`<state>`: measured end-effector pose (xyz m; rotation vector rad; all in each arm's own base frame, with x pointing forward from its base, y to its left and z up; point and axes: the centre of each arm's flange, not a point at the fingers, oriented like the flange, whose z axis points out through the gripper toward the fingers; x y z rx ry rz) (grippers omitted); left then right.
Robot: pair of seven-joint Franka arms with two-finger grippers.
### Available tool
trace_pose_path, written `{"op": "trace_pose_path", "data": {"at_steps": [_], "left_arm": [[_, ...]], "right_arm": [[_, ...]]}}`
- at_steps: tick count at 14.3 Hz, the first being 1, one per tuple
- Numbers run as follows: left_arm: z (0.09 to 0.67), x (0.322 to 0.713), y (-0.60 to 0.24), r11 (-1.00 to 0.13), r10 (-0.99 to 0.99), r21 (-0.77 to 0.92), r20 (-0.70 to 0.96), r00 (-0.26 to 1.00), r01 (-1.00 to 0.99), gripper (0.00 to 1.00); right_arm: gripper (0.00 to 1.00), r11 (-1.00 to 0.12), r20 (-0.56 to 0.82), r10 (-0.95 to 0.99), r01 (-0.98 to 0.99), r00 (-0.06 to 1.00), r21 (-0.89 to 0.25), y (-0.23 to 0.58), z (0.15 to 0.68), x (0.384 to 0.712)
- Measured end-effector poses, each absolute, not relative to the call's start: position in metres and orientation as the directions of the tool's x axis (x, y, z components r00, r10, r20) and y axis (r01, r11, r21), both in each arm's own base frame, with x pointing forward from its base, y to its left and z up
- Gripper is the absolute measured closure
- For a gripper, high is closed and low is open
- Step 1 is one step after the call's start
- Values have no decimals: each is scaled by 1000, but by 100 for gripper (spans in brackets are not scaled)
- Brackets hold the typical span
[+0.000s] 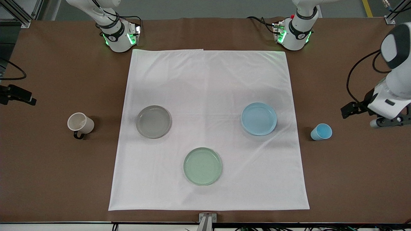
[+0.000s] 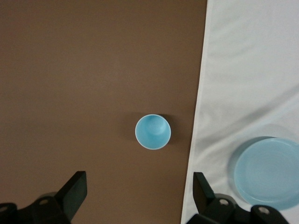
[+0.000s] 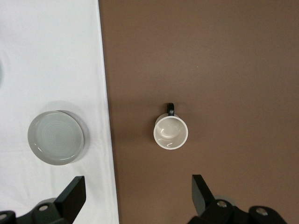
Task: Place blue cup in blue plate and white mug in gray plate
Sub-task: 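Reach the left gripper toward the blue cup while the right gripper reaches the mug, then grasp the blue cup with the left gripper while the right gripper grasps the mug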
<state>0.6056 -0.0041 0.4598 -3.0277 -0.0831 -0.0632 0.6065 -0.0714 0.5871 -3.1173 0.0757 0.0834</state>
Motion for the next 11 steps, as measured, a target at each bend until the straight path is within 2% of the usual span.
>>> {"op": "trace_pose_path", "data": {"at_steps": [5,9,11], "left_arm": [[353,611,15,-994,44,-99,47,998,49,0],[306,609,36,-995,32,-96,-25,999,30,2],[276,607,45,-996,18,-86,-66,998,12,7]], "right_arm": [[0,-998,-102,-62,-61,993,14,-87,457,648],[0,-999,-53,-30,-28,998,47,-98,369,650],[0,-999,-23,-8,-7,1000,51,-114,323,640]]}}
